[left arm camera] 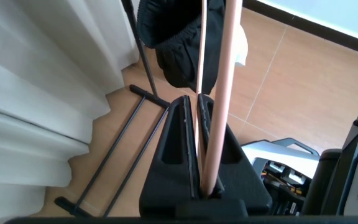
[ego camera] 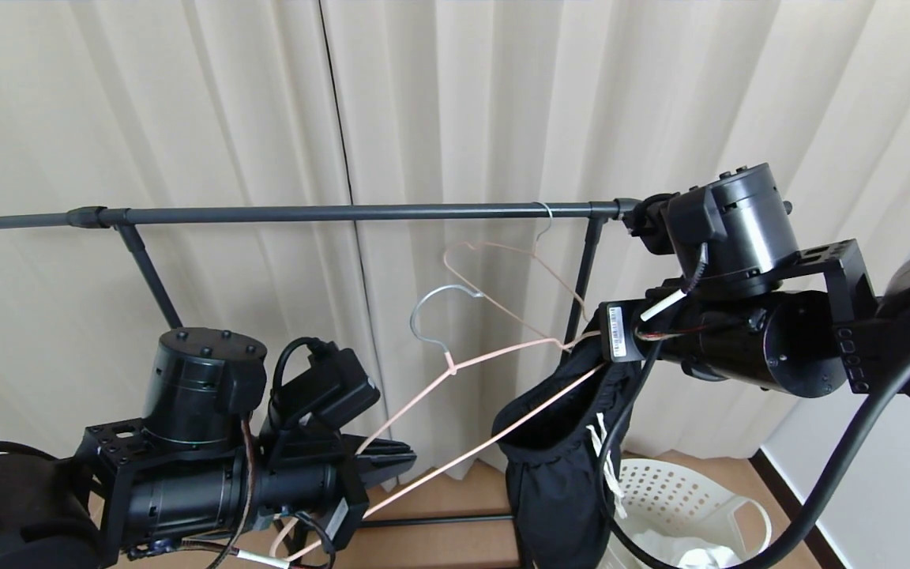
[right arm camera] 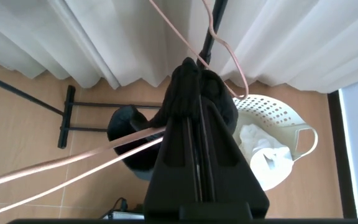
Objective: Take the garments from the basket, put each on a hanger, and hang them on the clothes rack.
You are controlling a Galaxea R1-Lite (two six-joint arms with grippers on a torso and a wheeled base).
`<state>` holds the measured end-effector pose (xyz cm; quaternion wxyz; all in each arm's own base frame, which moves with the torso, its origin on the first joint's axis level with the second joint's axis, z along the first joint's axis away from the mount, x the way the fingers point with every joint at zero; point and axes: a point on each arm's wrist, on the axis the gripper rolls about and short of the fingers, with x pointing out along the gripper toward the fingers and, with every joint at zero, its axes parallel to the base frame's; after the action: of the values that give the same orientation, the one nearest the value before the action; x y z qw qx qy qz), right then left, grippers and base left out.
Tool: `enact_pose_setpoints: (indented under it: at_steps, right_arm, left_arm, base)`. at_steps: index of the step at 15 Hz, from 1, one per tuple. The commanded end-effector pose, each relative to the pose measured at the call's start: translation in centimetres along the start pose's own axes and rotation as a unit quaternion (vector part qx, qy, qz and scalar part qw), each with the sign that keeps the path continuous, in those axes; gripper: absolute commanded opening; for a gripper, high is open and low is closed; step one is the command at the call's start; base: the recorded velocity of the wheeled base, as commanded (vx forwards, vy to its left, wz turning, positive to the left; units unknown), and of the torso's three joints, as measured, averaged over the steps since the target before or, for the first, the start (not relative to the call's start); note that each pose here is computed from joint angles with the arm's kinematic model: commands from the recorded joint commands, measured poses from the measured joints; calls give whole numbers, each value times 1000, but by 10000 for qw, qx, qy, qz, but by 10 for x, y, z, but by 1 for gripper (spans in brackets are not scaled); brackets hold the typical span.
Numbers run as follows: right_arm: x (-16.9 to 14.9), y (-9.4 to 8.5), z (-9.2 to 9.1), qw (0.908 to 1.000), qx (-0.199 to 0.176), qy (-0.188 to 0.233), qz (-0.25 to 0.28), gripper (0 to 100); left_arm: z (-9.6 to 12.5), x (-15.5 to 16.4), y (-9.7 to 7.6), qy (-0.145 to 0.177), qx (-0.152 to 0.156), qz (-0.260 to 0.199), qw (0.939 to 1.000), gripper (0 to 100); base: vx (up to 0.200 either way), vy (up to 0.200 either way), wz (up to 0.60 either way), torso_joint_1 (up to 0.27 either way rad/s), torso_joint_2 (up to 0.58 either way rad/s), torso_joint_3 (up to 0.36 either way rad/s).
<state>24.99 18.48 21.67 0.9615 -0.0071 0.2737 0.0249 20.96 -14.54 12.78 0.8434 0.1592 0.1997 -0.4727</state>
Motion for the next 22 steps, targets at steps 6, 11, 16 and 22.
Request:
enact_pose_setpoints:
  at_steps: [6, 11, 16, 22]
  right_arm:
    - [-23, 20, -9, 9992, -182, -81, 354, 0]
    - [-43, 37, -13, 9968, -163, -162, 762, 0]
    - [-61, 57, -15, 9922, 77, -187, 1233, 0]
    - [-76, 68, -15, 9852, 284, -137, 1687, 0]
  left_arm:
    - [-4, 10, 2, 68, -61, -23, 10000, 0]
    - [-5, 16, 4, 46, -45, -30, 10000, 0]
    - [-5, 18, 3, 17, -23, -41, 10000, 0]
    - [-5, 19, 3, 17, -23, -41, 10000, 0]
  base:
    - [0, 0, 0, 0, 0, 0]
    - [0, 0, 0, 0, 0, 0]
    - [0, 0, 0, 0, 0, 0]
    - [0, 0, 0, 0, 0, 0]
